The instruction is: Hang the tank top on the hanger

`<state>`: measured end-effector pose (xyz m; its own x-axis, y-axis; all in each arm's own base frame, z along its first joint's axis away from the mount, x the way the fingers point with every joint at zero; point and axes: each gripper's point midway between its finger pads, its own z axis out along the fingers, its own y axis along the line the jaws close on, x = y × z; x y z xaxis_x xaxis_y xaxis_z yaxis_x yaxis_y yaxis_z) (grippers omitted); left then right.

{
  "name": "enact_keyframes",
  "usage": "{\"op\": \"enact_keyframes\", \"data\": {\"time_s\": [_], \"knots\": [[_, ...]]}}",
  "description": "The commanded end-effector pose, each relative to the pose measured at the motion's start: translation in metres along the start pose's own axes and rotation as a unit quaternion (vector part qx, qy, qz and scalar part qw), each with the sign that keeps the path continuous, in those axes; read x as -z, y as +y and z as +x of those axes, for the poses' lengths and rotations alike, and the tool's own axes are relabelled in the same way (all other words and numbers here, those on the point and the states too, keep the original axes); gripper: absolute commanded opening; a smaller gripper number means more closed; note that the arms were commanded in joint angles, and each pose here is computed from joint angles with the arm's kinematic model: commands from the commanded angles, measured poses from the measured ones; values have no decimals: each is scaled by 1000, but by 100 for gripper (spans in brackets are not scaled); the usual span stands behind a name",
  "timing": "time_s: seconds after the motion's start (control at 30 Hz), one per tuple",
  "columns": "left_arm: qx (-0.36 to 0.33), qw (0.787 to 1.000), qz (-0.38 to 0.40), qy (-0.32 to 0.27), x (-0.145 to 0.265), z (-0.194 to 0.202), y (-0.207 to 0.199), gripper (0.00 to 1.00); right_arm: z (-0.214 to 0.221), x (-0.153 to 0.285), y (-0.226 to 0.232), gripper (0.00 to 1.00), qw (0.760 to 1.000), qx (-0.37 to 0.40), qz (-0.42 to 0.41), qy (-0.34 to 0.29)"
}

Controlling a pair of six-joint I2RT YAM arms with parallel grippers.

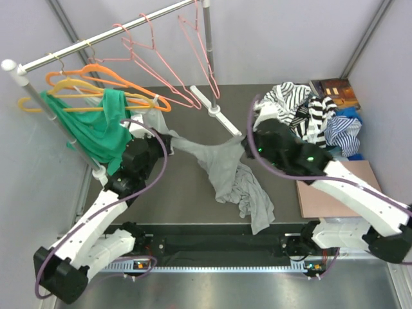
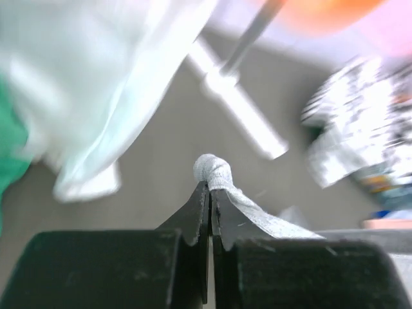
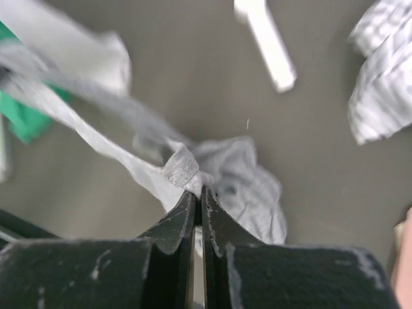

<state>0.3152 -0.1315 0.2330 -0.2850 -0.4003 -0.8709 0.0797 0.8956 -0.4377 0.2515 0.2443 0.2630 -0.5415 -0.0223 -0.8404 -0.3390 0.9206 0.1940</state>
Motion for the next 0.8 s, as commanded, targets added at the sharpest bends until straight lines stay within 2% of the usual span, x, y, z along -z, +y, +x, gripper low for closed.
{"op": "enact_keyframes", "data": {"time_s": [0.0,0.13,0.17,0.27,0.3,0.37,0.4,0.47,0.5,0.57,0.63,0.7,0.73,0.77], "knots": [[10,993,100,-70,25,-76,-63,0,-84,75,-34,0,993,8,58,-103],[-6,985,161,-68,40,-100,-113,0,-148,128,-33,0,981,-10,37,-191],[-5,980,178,-85,47,-120,-130,0,-158,136,-33,0,979,-2,37,-203],[-31,971,215,-100,57,-139,-166,0,-197,164,-29,0,969,6,29,-247],[-37,963,235,-126,71,-166,-184,0,-217,183,-29,0,961,-2,21,-275],[-49,961,239,-131,64,-178,-198,0,-235,185,-24,0,957,16,25,-288],[-53,954,246,-165,76,-209,-208,0,-255,204,-22,0,948,7,17,-317],[-63,950,244,-186,70,-228,-220,0,-271,199,-14,0,945,28,22,-325],[-75,945,244,-202,72,-241,-225,0,-288,216,-13,0,935,20,14,-353],[-80,933,258,-238,81,-276,-243,0,-302,214,-9,0,927,54,24,-370],[-92,915,276,-280,93,-310,-262,0,-323,223,-8,0,909,71,37,-410],[-109,899,285,-315,102,-334,-274,0,-344,246,-21,0,887,51,65,-454],[-123,895,293,-313,89,-332,-286,0,-350,250,-27,0,880,61,85,-464],[-119,879,305,-347,112,-359,-293,0,-360,264,-32,0,866,50,92,-489]]}}
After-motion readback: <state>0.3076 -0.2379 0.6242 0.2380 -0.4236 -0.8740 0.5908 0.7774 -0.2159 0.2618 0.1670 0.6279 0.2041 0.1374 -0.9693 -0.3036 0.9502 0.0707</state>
